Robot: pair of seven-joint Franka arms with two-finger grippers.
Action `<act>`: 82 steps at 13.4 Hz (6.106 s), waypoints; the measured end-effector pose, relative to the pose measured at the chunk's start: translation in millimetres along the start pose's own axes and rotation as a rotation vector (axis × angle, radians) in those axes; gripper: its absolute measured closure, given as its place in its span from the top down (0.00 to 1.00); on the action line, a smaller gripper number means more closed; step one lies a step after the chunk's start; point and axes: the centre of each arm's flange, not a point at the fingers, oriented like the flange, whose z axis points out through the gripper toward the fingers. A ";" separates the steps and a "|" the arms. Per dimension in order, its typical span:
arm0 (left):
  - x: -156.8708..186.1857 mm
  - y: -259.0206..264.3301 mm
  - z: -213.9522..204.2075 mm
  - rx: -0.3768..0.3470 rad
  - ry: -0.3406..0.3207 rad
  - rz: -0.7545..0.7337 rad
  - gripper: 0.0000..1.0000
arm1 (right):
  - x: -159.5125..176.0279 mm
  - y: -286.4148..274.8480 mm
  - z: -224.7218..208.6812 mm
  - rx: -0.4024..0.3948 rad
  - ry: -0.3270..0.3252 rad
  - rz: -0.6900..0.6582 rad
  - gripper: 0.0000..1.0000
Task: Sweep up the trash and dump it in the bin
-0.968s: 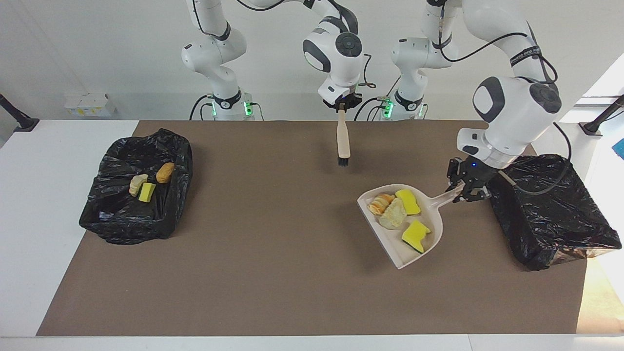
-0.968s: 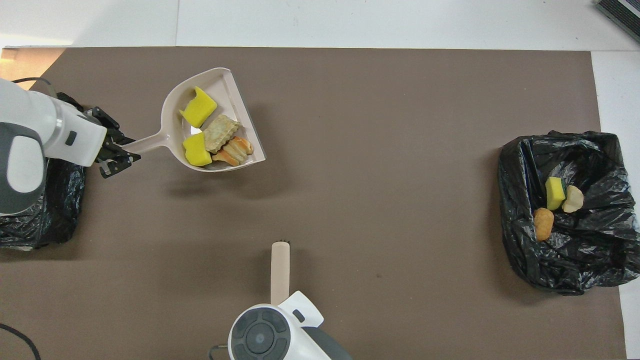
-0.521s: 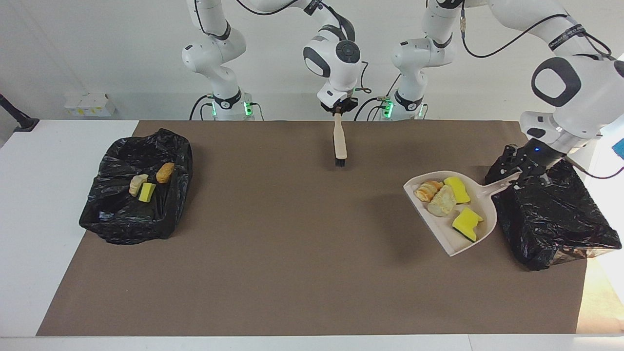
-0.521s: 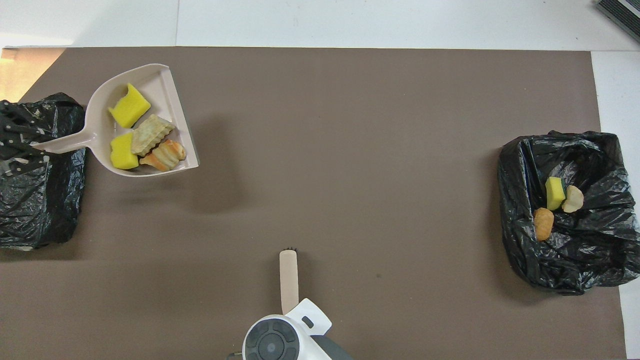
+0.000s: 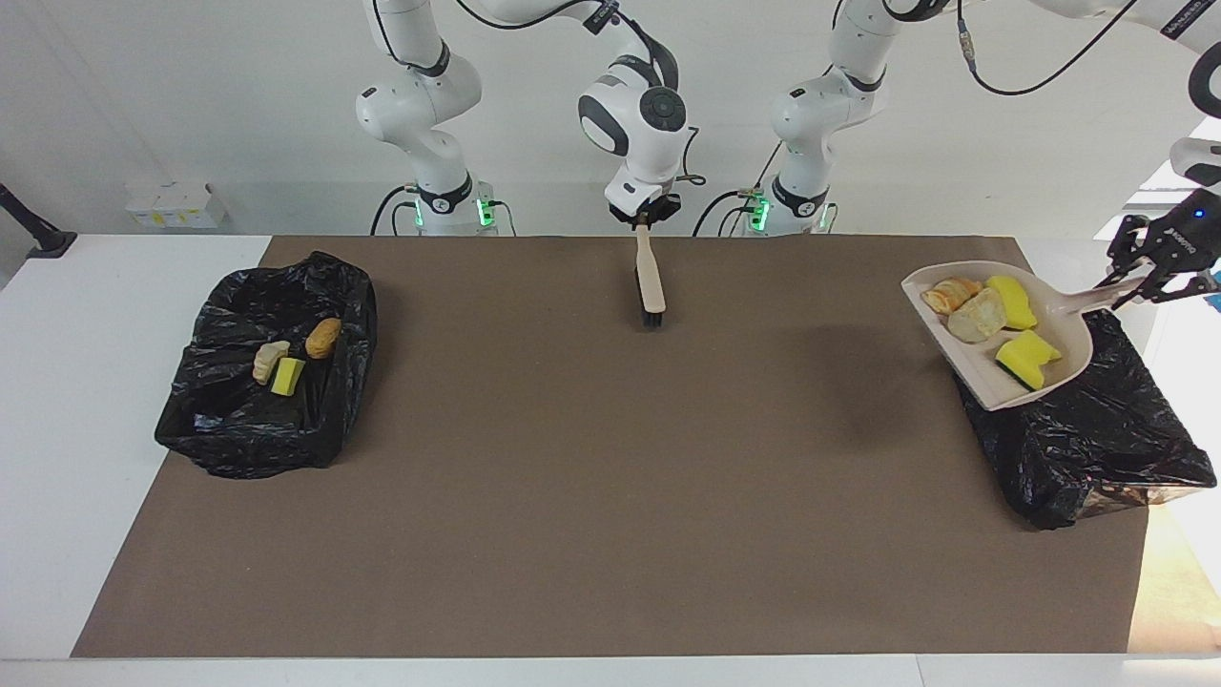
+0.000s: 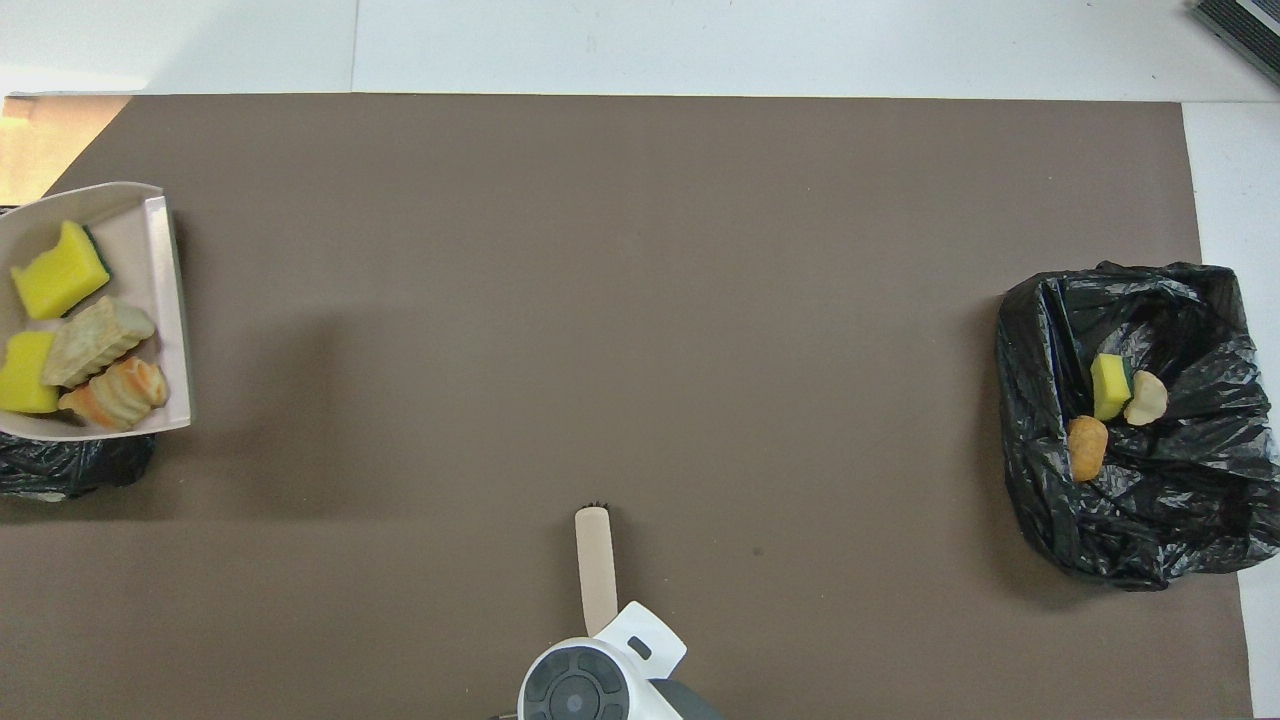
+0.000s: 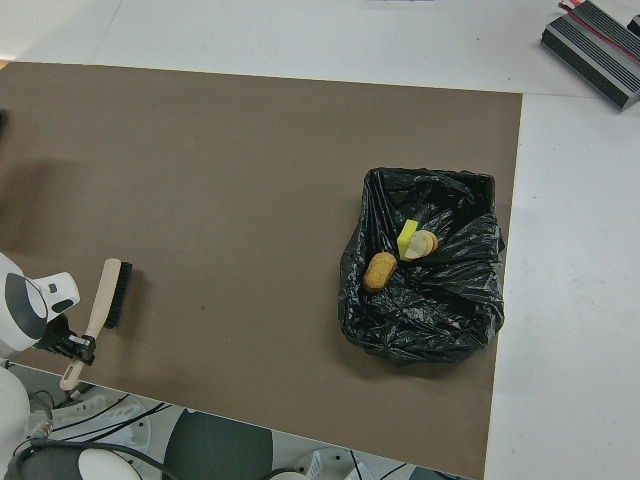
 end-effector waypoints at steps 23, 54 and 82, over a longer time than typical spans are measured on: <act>22.8 -75.8 -8.0 0.070 -1.106 0.066 0.31 | 35.2 5.3 -16.2 0.105 -0.008 0.125 0.67; 337.6 6.5 160.9 0.068 -0.362 -0.724 0.31 | 162.7 350.5 -363.3 0.045 0.201 0.184 1.00; 456.0 0.8 202.3 0.106 -0.019 -1.485 1.00 | 143.5 393.9 -365.0 -0.003 0.188 0.195 1.00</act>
